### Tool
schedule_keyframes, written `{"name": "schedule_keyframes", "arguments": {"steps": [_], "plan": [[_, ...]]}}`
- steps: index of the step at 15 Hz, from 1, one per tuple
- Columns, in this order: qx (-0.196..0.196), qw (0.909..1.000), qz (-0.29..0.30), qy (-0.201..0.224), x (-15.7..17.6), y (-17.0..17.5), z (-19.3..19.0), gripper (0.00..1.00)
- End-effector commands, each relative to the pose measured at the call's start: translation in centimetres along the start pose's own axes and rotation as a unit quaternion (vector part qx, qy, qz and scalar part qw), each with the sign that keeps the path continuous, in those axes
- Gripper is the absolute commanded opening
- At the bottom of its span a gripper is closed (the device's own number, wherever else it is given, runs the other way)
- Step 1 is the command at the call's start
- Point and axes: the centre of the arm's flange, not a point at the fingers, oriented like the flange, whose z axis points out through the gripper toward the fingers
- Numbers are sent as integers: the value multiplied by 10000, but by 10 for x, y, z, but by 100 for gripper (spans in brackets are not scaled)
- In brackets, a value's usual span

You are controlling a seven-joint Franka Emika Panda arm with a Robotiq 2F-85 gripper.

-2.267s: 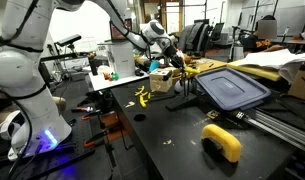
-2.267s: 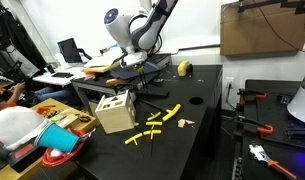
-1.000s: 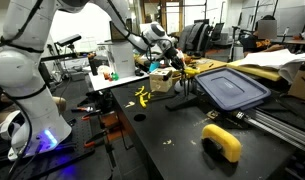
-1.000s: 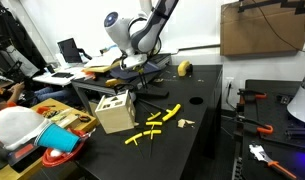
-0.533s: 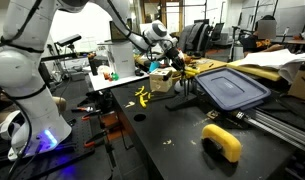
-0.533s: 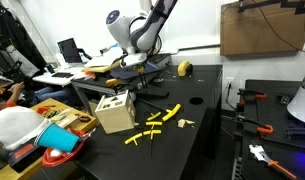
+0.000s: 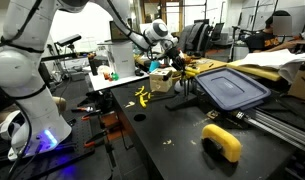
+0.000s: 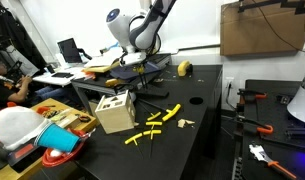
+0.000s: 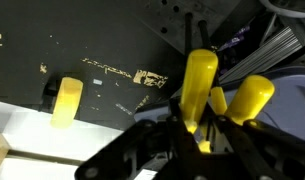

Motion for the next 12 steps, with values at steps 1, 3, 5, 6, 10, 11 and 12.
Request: {"name": "schedule_keyframes", "arguments": {"steps": [1,3,5,6,10,11,12], "plan": [[52,9997,-16,-228,0,-16,1,6],[49,9995,-46,-301,0,-20,-1,6],[31,9993,-71,-356,0,-23,-3,6],[22,9993,-94,-374,1,-24,-3,6],[14,9989,-85,-461,0,-27,-5,54],[16,9987,-94,-493,-2,-27,-5,62],[22,9987,-80,-510,-4,-28,-5,69]]}}
